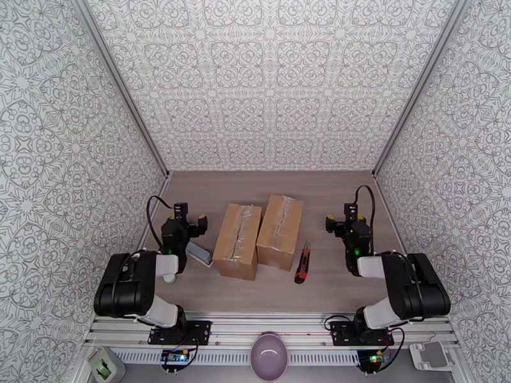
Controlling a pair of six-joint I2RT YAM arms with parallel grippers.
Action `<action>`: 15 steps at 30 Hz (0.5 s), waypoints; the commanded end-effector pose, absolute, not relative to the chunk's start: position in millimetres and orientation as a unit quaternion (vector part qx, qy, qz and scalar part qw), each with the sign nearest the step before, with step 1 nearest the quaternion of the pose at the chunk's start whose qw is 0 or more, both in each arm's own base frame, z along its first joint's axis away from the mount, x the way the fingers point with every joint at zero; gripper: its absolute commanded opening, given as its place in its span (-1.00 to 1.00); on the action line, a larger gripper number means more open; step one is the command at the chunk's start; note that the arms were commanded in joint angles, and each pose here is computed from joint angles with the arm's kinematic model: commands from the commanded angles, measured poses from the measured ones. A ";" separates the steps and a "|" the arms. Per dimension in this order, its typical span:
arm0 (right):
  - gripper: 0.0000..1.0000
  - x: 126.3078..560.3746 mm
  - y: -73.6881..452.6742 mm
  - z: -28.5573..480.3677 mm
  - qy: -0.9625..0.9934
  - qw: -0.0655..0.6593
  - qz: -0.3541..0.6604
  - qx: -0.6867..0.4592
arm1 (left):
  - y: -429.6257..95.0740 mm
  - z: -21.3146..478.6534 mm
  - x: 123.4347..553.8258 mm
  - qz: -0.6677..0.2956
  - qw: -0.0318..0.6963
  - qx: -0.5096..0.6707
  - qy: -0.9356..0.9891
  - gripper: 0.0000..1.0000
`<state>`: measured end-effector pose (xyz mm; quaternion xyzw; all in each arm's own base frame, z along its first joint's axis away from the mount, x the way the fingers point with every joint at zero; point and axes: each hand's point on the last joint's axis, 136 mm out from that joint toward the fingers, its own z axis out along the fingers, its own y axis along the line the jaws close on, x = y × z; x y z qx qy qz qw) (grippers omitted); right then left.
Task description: Unpack the express box
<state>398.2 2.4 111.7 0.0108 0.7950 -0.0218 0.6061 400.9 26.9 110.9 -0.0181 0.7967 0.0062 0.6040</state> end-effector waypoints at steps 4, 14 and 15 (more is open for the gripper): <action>0.98 401.7 1.6 118.1 0.790 0.612 -0.019 0.012 | 28.0 110.6 402.3 0.003 0.602 -0.020 0.798 0.98; 0.98 402.0 -2.1 117.5 0.791 0.611 -0.024 0.024 | 28.4 110.3 402.2 0.004 0.602 -0.020 0.799 0.98; 0.98 402.1 -2.0 118.0 0.791 0.611 -0.023 0.024 | 28.1 110.3 402.3 0.003 0.602 -0.020 0.799 0.98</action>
